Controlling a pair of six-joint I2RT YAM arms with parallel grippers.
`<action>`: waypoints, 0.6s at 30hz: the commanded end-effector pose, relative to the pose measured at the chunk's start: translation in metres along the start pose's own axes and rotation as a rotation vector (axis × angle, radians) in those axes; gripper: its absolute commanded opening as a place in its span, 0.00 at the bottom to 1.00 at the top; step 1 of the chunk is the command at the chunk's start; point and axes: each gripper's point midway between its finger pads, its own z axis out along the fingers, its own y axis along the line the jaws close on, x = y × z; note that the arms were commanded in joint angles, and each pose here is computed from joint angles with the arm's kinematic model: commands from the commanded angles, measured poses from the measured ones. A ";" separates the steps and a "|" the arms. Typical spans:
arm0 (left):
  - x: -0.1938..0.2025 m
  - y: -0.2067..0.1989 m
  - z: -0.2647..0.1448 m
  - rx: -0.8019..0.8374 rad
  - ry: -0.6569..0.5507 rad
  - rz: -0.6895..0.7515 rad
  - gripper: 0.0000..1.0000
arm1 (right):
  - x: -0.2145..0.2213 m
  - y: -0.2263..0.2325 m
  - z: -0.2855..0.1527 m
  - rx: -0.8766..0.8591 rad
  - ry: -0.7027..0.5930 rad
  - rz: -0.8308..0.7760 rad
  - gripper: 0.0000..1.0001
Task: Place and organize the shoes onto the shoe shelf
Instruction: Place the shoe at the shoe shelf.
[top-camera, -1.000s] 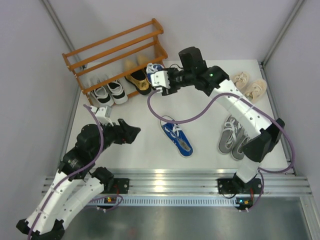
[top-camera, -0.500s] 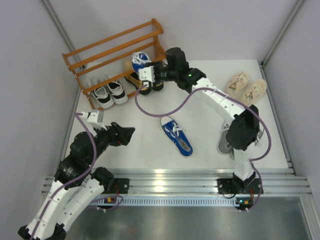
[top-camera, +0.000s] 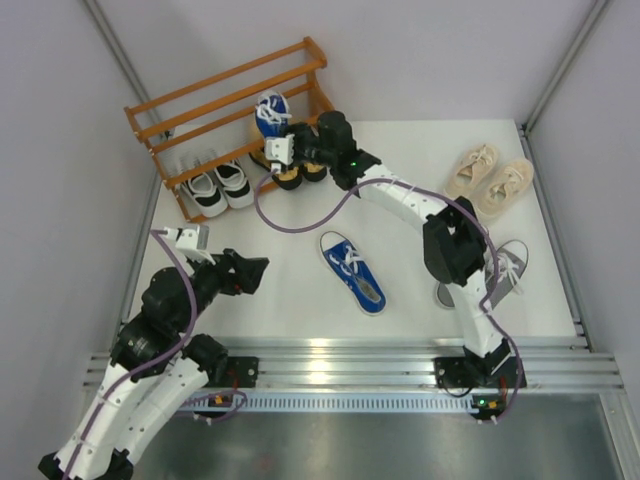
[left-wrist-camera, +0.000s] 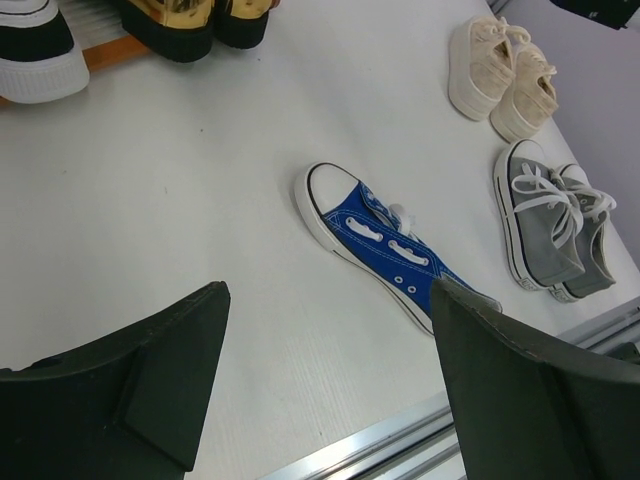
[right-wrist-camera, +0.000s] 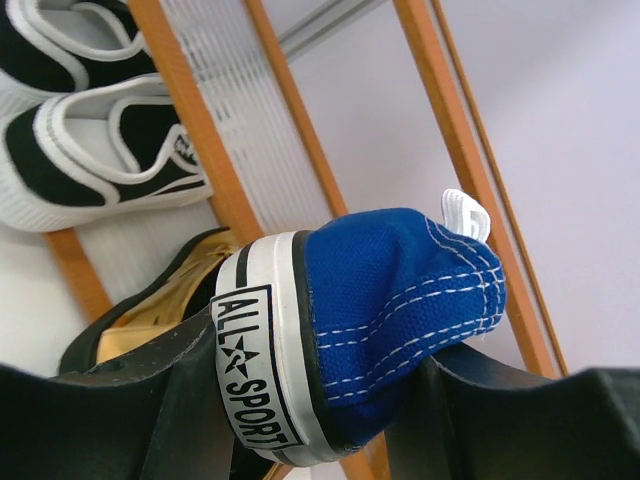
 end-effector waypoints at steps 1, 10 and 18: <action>-0.007 0.000 -0.001 0.012 -0.049 0.020 0.86 | -0.046 -0.085 -0.007 0.272 -0.154 -0.205 0.00; -0.001 0.006 -0.002 -0.009 -0.043 0.017 0.87 | -0.009 -0.074 0.021 0.304 -0.163 -0.237 0.00; -0.001 0.010 -0.002 -0.031 -0.043 0.015 0.88 | 0.025 -0.074 0.029 0.313 -0.120 -0.273 0.16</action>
